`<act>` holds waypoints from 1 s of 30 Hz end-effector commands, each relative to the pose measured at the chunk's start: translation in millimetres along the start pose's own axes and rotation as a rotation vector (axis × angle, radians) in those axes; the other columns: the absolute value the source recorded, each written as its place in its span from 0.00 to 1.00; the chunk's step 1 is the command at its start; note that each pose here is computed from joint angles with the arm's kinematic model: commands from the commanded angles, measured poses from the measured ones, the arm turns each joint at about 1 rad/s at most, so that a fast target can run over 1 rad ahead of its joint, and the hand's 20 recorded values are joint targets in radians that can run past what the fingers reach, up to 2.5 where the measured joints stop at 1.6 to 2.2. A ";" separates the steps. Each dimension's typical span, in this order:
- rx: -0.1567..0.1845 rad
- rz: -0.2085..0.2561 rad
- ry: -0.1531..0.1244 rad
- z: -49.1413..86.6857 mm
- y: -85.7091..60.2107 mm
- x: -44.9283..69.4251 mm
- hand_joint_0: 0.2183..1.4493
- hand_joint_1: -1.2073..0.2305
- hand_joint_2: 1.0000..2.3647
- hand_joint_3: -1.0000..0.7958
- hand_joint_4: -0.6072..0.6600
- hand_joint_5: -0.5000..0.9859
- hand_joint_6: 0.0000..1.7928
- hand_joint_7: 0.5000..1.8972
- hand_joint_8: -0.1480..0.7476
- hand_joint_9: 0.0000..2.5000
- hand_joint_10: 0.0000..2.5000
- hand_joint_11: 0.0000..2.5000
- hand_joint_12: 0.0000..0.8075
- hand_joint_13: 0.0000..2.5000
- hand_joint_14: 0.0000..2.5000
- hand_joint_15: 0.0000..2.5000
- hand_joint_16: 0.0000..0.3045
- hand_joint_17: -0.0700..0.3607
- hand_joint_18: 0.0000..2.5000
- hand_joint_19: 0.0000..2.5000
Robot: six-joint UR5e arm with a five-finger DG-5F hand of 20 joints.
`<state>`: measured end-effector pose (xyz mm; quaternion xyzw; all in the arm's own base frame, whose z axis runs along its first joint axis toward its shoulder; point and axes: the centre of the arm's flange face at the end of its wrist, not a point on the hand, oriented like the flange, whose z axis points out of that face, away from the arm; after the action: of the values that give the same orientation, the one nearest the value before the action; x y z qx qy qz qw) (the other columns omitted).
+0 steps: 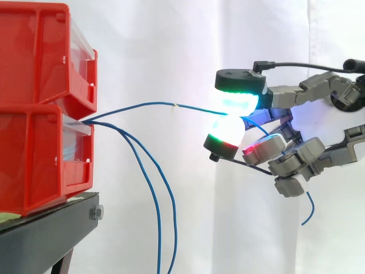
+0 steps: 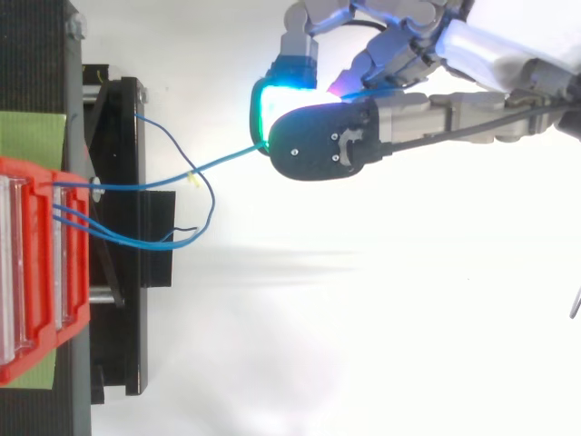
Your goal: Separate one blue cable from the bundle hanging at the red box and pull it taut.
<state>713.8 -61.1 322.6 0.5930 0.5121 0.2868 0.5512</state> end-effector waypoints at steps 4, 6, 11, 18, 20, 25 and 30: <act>0.004 0.001 0.002 0.2 -1.9 0.6 0.44 0.30 0.01 0.35 0.17 0.20 0.52 0.61 0.34 0.41 0.09 0.68 0.37 0.35 0.46 0.58 0.13 0.36 0.33 0.51; 0.005 0.001 0.004 -0.4 -3.0 0.5 0.44 0.30 0.01 0.37 0.19 0.20 0.52 0.62 0.34 0.41 0.09 0.68 0.37 0.34 0.46 0.58 0.13 0.36 0.32 0.52; 0.009 0.041 0.012 -0.4 -21.1 5.1 0.44 0.31 0.01 0.38 0.20 0.20 0.52 0.60 0.35 0.40 0.09 0.68 0.37 0.34 0.47 0.58 0.13 0.36 0.32 0.52; 0.010 0.084 0.024 -0.8 -36.3 9.7 0.44 0.31 0.01 0.37 0.21 0.20 0.53 0.57 0.35 0.40 0.10 0.68 0.38 0.34 0.47 0.58 0.13 0.36 0.32 0.52; 0.011 0.085 0.025 -1.2 -37.5 10.8 0.44 0.31 0.01 0.36 0.21 0.20 0.53 0.57 0.35 0.40 0.10 0.67 0.37 0.33 0.48 0.58 0.13 0.36 0.31 0.51; -0.013 0.095 0.026 0.7 -49.2 14.2 0.44 0.31 0.01 0.36 0.22 0.20 0.53 0.57 0.36 0.40 0.10 0.68 0.38 0.32 0.49 0.58 0.13 0.36 0.31 0.51; -0.026 0.085 0.029 0.9 -56.0 17.6 0.44 0.31 0.01 0.37 0.23 0.20 0.53 0.57 0.35 0.40 0.09 0.67 0.38 0.32 0.50 0.58 0.13 0.37 0.31 0.51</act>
<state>704.2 -53.4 270.3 0.6068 0.4906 0.3236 0.5352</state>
